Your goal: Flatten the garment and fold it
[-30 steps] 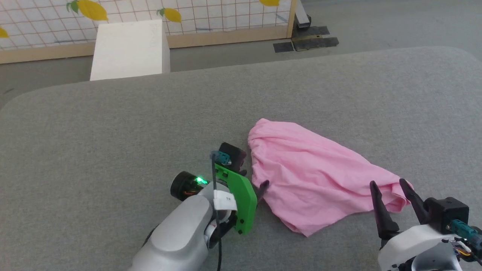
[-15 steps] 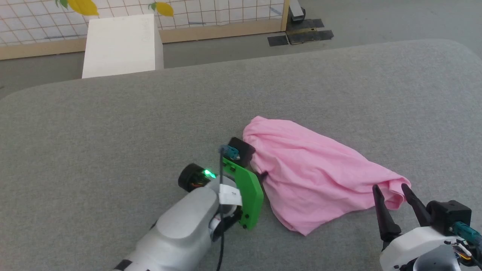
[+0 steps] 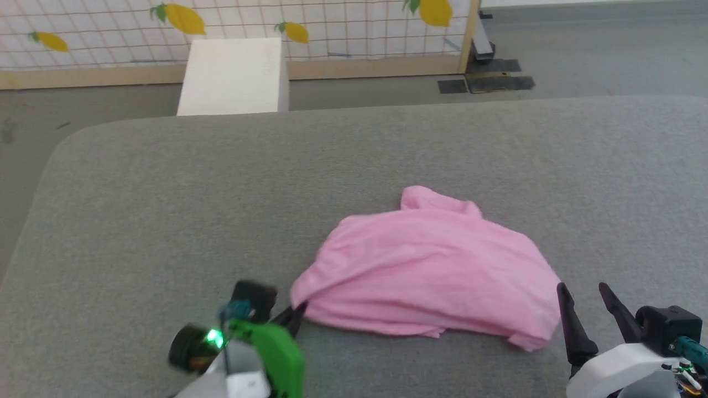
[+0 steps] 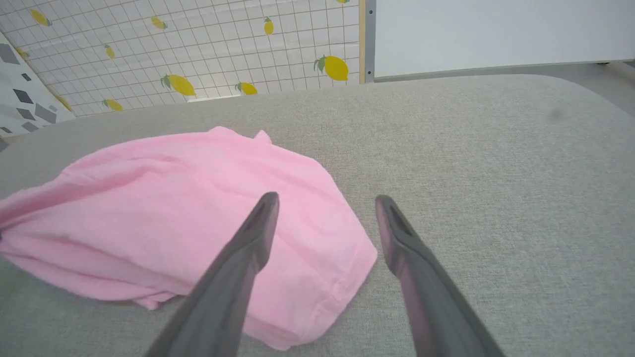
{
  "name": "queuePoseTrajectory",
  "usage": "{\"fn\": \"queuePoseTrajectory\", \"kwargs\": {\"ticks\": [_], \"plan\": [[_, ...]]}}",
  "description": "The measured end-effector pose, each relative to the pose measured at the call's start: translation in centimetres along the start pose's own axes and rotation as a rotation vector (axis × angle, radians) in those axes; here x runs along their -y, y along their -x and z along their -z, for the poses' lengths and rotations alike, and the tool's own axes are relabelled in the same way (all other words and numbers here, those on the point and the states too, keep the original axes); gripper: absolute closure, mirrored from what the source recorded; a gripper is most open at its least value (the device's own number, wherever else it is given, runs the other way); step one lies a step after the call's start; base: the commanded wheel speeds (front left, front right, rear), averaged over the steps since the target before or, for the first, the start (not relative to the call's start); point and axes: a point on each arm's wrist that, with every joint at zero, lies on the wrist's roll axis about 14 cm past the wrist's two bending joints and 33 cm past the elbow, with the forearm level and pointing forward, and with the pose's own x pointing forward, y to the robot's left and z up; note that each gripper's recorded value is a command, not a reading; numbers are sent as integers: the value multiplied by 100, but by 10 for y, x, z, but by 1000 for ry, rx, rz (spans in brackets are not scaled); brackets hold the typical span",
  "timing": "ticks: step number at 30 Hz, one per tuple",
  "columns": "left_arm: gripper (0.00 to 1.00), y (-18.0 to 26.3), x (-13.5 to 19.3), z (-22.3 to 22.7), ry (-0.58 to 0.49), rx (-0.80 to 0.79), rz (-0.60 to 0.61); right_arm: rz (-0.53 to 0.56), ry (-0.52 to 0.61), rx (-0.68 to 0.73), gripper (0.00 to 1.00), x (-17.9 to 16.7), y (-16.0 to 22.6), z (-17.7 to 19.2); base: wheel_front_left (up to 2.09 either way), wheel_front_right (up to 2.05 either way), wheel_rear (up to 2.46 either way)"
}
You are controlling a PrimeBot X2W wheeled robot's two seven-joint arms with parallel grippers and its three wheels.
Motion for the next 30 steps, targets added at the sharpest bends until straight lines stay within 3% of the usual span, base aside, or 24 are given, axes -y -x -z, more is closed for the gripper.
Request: {"fn": "queuePoseTrajectory", "kwargs": {"ticks": [5,11,12,13,14,22,30], "plan": [[100,51,-19,47,109,-122,-136,-41,6,-1,0,-13,-8,-1,0,0,0],[100,90,-10,90,248,-235,-202,-68,16,-4,0,-21,-12,-4,0,0,0],[93,92,-8,93,266,-241,-205,-70,16,-3,0,-22,-12,-4,0,0,0],[18,95,-7,95,277,-239,-209,-72,17,-3,0,-22,-12,-5,0,0,0],[0,96,-8,95,282,-235,-216,-74,18,-1,0,-23,-11,-5,0,0,0],[0,97,-26,54,263,-41,-281,-83,24,15,0,-26,-6,-12,0,0,0],[0,88,-49,-2,136,94,-280,-74,21,18,0,-22,0,-13,0,0,0]]}}
